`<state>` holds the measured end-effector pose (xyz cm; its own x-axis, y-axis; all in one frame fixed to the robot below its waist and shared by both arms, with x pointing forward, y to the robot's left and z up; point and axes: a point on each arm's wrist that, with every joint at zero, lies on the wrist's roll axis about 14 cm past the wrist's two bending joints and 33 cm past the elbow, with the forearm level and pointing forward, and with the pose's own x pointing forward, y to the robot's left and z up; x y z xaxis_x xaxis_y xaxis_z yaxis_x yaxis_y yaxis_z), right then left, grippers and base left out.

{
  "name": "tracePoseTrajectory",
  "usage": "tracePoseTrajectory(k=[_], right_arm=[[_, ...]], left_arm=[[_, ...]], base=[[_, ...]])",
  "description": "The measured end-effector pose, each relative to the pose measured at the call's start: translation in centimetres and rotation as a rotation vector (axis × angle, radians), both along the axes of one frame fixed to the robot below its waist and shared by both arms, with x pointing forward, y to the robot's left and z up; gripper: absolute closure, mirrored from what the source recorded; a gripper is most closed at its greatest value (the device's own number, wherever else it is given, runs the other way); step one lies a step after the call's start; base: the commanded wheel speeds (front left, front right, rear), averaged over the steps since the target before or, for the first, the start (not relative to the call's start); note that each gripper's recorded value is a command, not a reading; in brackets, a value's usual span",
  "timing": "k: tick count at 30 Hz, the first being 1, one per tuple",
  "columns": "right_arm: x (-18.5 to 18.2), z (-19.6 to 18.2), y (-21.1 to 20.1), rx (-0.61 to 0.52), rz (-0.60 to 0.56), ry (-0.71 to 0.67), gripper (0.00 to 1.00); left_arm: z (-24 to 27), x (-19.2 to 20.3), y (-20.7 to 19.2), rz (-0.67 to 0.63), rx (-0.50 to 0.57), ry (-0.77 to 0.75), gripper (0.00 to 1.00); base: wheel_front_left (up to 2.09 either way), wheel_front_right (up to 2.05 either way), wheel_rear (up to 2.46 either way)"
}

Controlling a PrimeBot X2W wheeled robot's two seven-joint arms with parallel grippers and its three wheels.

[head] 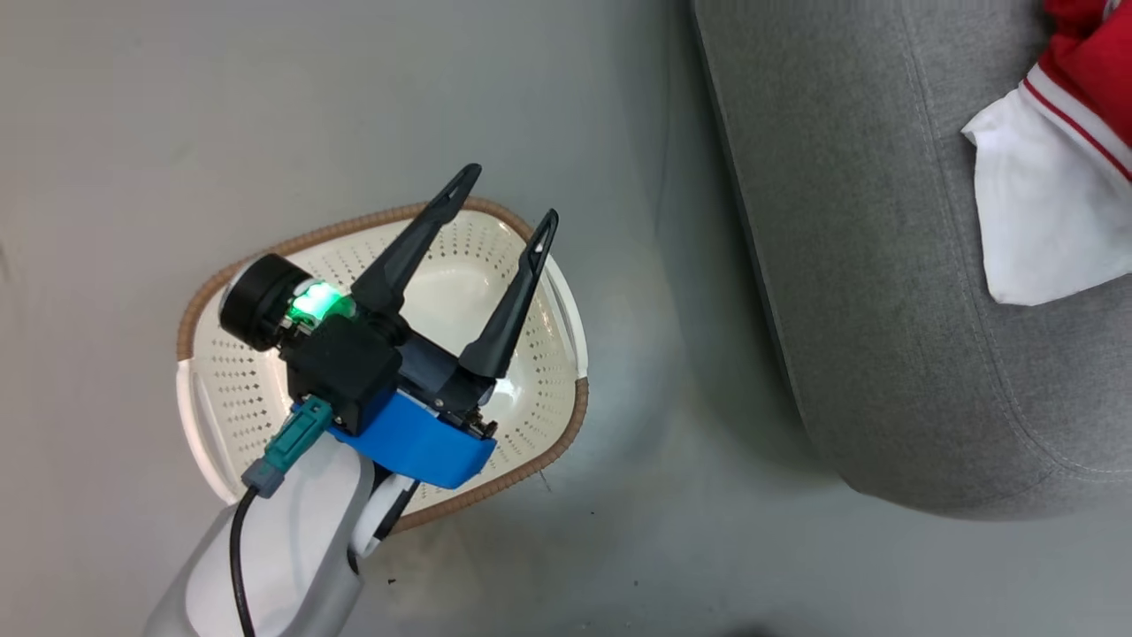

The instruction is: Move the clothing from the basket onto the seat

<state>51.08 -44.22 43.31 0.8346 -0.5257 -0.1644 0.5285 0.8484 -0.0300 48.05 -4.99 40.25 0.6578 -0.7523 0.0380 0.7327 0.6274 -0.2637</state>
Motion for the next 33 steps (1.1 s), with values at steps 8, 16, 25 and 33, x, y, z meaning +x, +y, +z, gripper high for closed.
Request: tracePoseTrajectory(k=[8, 16, 25, 33], right_arm=[[-1.9, 1.6, 3.7, 0.009, 0.093, -0.013, 0.0], [-3.0, 4.4, 10.1, 0.002, 0.263, -0.082, 0.0], [-5.4, 7.0, 17.2, 0.018, 0.44, -0.174, 0.0], [-7.7, 7.2, 23.4, 0.05, 0.585, -0.193, 0.0]], left_arm=[[3.2, -1.6, 1.6, 0.086, -0.012, 0.019, 0.0], [6.2, -3.8, 5.2, 0.229, -0.01, 0.02, 0.0], [7.7, -7.1, 10.8, 0.415, -0.001, 0.026, 0.0], [8.1, -9.2, 15.2, 0.555, 0.002, 0.028, 0.0]], base=[[0.0, 0.0, 0.0], [0.0, 0.0, 0.0], [0.0, 0.0, 0.0], [0.0, 0.0, 0.0]])
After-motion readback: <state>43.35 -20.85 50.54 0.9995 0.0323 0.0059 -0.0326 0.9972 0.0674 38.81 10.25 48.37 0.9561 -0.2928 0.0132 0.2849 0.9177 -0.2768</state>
